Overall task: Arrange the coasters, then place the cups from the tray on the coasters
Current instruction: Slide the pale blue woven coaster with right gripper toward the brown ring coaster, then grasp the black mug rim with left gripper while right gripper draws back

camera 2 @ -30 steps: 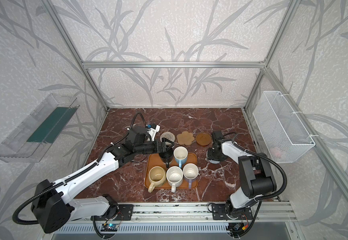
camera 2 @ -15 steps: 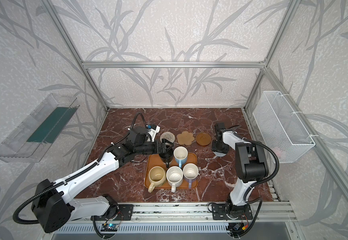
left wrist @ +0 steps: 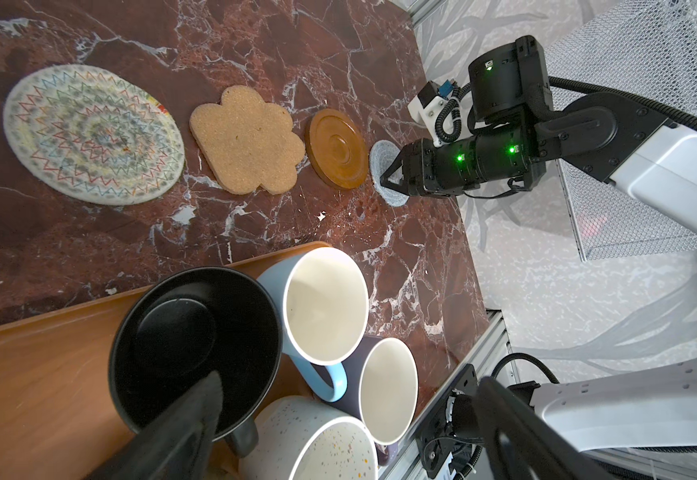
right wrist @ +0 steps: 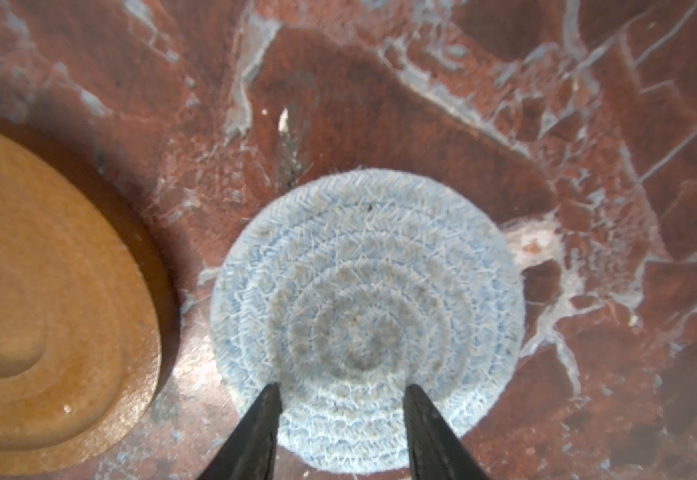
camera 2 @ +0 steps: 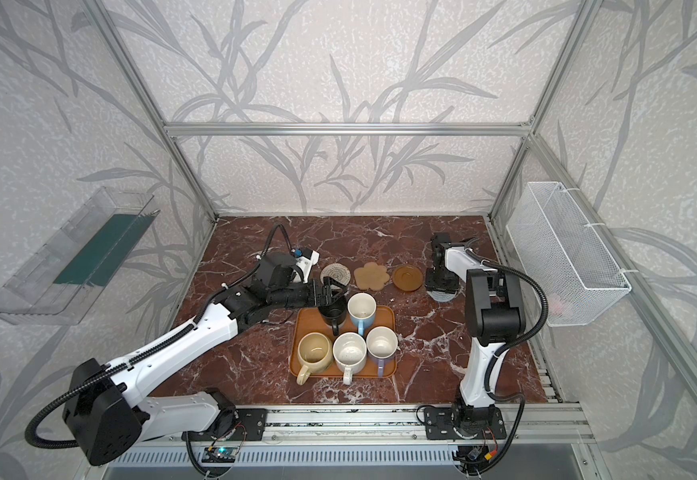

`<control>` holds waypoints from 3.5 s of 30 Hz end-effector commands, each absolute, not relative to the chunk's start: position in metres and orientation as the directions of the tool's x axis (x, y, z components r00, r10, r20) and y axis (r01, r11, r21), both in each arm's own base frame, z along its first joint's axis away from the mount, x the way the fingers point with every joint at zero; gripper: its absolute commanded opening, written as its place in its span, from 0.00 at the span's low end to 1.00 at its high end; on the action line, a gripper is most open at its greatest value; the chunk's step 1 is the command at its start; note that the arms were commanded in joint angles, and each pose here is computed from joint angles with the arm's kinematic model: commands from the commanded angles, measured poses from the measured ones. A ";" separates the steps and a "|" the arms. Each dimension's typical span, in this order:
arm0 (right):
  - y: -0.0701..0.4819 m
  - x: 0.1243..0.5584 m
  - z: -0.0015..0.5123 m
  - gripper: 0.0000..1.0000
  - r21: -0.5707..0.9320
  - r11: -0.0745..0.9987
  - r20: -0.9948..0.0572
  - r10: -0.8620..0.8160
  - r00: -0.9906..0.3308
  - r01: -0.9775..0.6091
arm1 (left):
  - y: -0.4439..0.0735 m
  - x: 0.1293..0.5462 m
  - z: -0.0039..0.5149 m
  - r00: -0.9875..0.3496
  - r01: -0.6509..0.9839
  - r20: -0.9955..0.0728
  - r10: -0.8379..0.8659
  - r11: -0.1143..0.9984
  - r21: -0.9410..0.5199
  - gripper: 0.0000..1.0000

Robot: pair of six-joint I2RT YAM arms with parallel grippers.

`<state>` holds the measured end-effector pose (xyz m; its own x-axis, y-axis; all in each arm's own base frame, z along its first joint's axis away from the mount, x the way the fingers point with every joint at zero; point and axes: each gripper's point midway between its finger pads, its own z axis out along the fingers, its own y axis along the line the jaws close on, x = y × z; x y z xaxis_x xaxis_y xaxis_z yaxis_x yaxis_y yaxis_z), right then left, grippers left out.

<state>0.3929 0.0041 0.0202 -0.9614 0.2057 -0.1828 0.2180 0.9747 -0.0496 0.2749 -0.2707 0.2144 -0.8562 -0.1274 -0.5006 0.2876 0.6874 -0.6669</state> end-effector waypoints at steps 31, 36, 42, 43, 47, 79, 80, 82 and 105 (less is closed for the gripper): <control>0.007 0.390 0.039 0.43 -0.001 0.977 -0.261 0.206 -0.943 0.214 | -0.275 0.283 0.230 -0.839 0.301 -0.525 -0.145 0.680 -0.668 0.97; 0.013 0.363 0.040 0.49 0.027 0.976 -0.251 0.215 -0.944 0.215 | -0.268 0.279 0.231 -0.833 0.299 -0.533 -0.149 0.690 -0.659 0.97; 0.014 0.347 0.025 0.51 0.025 0.976 -0.203 0.216 -0.955 0.215 | -0.267 0.277 0.230 -0.836 0.298 -0.530 -0.143 0.693 -0.657 0.97; 0.015 0.345 0.022 0.51 0.029 0.976 -0.197 0.218 -0.956 0.217 | -0.266 0.277 0.230 -0.836 0.298 -0.529 -0.142 0.693 -0.657 0.97; 0.012 0.347 0.017 0.50 0.018 0.974 -0.211 0.223 -0.952 0.224 | -0.264 0.275 0.231 -0.836 0.297 -0.530 -0.141 0.696 -0.653 0.97; 0.046 0.315 0.121 0.99 0.178 0.974 -0.395 0.199 -0.897 0.138 | -0.227 0.258 0.179 -0.869 0.168 -0.491 -0.059 0.898 -0.407 0.91; 0.052 0.313 0.126 0.99 0.209 0.970 -0.409 0.199 -0.891 0.120 | -0.228 0.257 0.175 -0.873 0.172 -0.486 -0.040 0.907 -0.384 0.91; 0.061 0.309 0.135 0.99 0.259 0.962 -0.437 0.200 -0.877 0.090 | -0.231 0.255 0.165 -0.883 0.183 -0.470 0.004 0.923 -0.337 0.91; 0.086 0.294 0.150 0.99 0.406 0.914 -0.478 0.226 -0.849 0.015 | -0.246 0.260 0.101 -0.924 0.193 -0.354 0.143 0.975 -0.112 0.80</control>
<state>0.2961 0.0784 0.1422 -0.8573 0.2252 -0.4629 0.0448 0.9285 0.3687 0.2561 -0.2505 0.1020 -0.9290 0.1392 -0.3429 0.2011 0.9677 -0.1520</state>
